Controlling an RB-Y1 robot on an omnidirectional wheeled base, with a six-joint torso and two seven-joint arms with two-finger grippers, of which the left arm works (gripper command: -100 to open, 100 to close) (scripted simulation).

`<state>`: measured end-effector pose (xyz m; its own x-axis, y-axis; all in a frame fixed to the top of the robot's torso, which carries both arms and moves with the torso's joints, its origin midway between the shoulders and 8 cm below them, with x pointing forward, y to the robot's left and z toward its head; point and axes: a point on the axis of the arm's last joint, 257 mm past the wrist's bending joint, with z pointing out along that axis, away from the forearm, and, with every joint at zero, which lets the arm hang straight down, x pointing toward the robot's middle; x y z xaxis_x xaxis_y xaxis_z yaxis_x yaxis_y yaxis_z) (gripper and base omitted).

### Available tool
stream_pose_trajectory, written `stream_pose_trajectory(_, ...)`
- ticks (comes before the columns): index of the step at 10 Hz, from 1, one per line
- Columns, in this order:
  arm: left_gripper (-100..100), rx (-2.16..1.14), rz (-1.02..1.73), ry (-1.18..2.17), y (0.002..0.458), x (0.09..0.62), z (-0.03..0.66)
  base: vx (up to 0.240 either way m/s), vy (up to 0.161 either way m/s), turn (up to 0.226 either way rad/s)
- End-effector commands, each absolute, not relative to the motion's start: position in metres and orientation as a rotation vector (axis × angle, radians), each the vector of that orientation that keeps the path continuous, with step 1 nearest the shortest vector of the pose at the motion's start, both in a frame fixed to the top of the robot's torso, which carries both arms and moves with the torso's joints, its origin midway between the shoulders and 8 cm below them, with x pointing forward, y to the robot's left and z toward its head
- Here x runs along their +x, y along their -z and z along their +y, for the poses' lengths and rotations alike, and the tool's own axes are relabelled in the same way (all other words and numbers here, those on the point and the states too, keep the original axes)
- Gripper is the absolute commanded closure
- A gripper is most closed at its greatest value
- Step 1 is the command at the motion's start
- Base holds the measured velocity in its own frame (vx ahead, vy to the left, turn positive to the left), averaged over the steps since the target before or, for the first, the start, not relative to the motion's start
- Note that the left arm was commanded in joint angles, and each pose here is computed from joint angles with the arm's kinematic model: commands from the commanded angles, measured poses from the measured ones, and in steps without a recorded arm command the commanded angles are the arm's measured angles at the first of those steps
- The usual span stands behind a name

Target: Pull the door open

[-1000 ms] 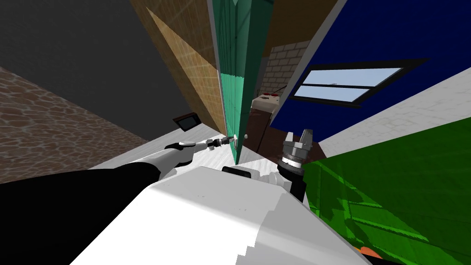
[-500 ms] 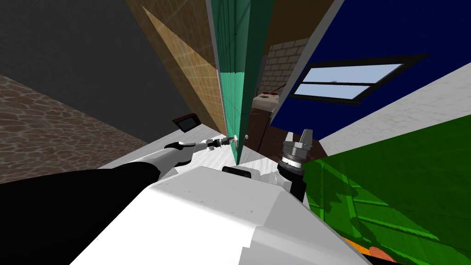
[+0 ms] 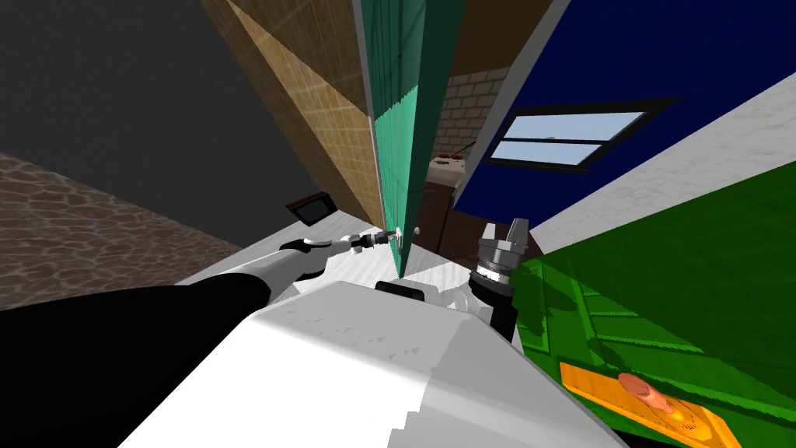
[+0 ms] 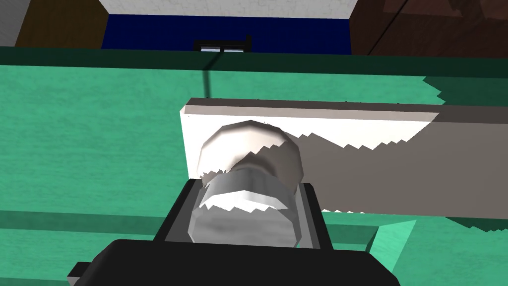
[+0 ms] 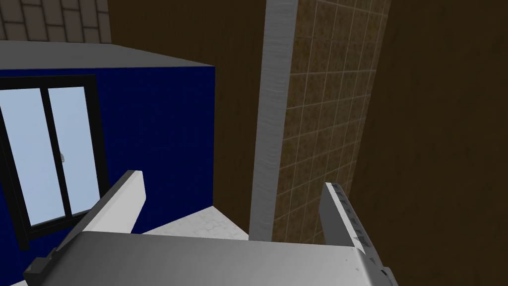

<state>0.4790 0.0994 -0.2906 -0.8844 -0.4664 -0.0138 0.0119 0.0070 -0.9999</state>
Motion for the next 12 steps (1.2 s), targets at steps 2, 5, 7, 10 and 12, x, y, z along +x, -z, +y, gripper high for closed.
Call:
stream_pose_trajectory(2, 100, -0.461, 1.964, 1.964, 0.296, 0.472, 0.090, -0.082, 0.235, -0.160)
stream_pose_trajectory(5, 100, -0.457, 1.968, 1.967, 0.296, 0.472, 0.087, -0.057, 0.219, -0.143)
stream_pose_trajectory(7, 100, -0.454, 1.970, 1.970, 0.296, 0.473, 0.084, -0.013, 0.109, -0.063)
stream_pose_trajectory(10, 100, -0.454, 1.970, 1.971, 0.296, 0.473, 0.083, -0.004, 0.149, -0.130)
stream_pose_trajectory(12, 100, -0.452, 1.974, 1.975, 0.297, 0.473, 0.079, -0.080, 0.152, -0.133)
